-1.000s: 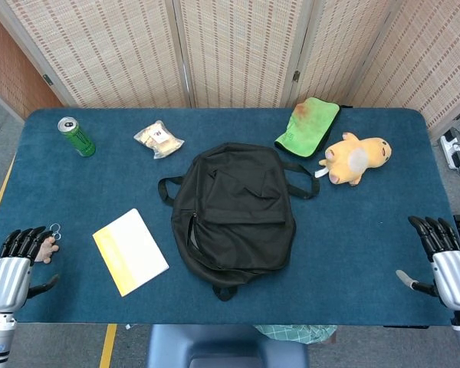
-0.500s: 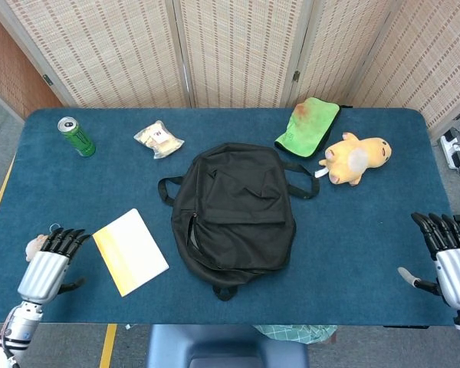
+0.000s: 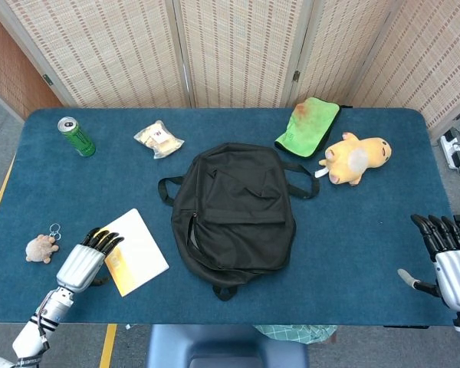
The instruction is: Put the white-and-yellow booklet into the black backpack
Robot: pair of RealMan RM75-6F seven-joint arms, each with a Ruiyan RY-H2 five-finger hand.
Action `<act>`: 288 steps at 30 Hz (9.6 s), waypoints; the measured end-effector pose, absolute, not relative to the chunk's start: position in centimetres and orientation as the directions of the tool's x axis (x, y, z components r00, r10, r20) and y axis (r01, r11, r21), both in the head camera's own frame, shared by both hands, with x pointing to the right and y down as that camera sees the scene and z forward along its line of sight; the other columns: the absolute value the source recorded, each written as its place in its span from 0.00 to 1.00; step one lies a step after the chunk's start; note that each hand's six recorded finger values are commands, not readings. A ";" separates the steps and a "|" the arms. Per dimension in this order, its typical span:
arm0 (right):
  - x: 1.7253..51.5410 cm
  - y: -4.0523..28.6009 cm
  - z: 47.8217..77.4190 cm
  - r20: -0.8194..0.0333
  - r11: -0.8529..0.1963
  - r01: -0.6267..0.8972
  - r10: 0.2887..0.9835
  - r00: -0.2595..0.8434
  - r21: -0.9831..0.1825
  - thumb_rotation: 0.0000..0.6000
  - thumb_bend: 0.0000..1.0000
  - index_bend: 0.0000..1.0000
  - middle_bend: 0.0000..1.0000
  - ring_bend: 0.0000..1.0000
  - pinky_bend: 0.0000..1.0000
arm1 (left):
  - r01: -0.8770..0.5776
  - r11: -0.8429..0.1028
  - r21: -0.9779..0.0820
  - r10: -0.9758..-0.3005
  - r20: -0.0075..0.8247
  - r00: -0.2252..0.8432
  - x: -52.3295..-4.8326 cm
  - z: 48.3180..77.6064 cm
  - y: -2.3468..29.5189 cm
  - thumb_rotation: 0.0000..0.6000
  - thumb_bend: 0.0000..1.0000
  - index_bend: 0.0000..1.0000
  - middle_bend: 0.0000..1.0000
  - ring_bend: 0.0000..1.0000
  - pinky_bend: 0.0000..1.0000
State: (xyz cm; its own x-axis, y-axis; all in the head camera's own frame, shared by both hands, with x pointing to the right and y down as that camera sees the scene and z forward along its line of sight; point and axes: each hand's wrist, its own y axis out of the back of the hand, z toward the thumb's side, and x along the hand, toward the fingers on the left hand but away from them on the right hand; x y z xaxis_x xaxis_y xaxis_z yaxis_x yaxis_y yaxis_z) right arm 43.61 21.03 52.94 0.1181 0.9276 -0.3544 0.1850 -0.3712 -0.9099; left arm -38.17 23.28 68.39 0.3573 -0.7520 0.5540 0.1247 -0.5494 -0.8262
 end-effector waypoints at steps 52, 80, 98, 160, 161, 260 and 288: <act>43.6 21.3 53.0 -0.353 -0.366 0.175 0.930 0.101 -0.914 1.00 0.19 0.09 0.15 0.10 0.05 | -0.064 -0.580 -0.812 -0.758 0.509 0.409 -36.7 70.9 22.4 1.00 0.26 0.34 0.31 0.24 0.18; 44.3 21.6 53.2 -0.355 -0.365 0.180 0.931 0.085 -0.914 1.00 0.19 0.09 0.15 0.10 0.05 | -0.271 -0.496 -0.825 -0.836 0.369 0.406 -33.8 71.0 21.1 1.00 0.39 0.46 0.38 0.31 0.21; 44.5 21.5 53.3 -0.362 -0.370 0.176 0.929 0.074 -0.912 1.00 0.19 0.08 0.15 0.10 0.05 | -0.347 -0.426 -0.835 -0.880 0.294 0.374 -33.0 71.2 20.6 1.00 0.36 0.59 0.45 0.35 0.23; 17.8 18.4 69.3 -0.637 -0.794 0.042 0.517 0.571 -0.606 1.00 0.25 0.26 0.17 0.15 0.14 | -0.347 -0.088 -0.934 -0.849 -0.111 0.516 -32.7 60.1 21.6 1.00 0.54 0.72 0.57 0.46 0.26; 17.7 18.3 69.4 -0.637 -0.793 0.043 0.518 0.570 -0.607 1.00 0.26 0.26 0.17 0.15 0.14 | -0.346 -0.088 -0.934 -0.850 -0.111 0.516 -32.7 60.0 21.6 1.00 0.54 0.72 0.57 0.46 0.26; 9.6 1.4 67.9 -0.629 -0.516 0.771 0.752 0.198 -0.374 1.00 0.82 0.78 0.39 0.26 0.17 | -0.485 -0.159 -0.860 -0.674 -0.265 0.690 -24.5 59.6 19.5 1.00 0.54 0.72 0.59 0.49 0.30; 8.5 0.8 66.6 -0.622 -0.492 0.834 0.741 0.252 -0.249 1.00 0.82 0.78 0.39 0.26 0.17 | -0.478 -0.129 -0.869 -0.592 -0.319 0.740 -14.9 63.3 15.5 1.00 0.54 0.75 0.74 0.64 0.57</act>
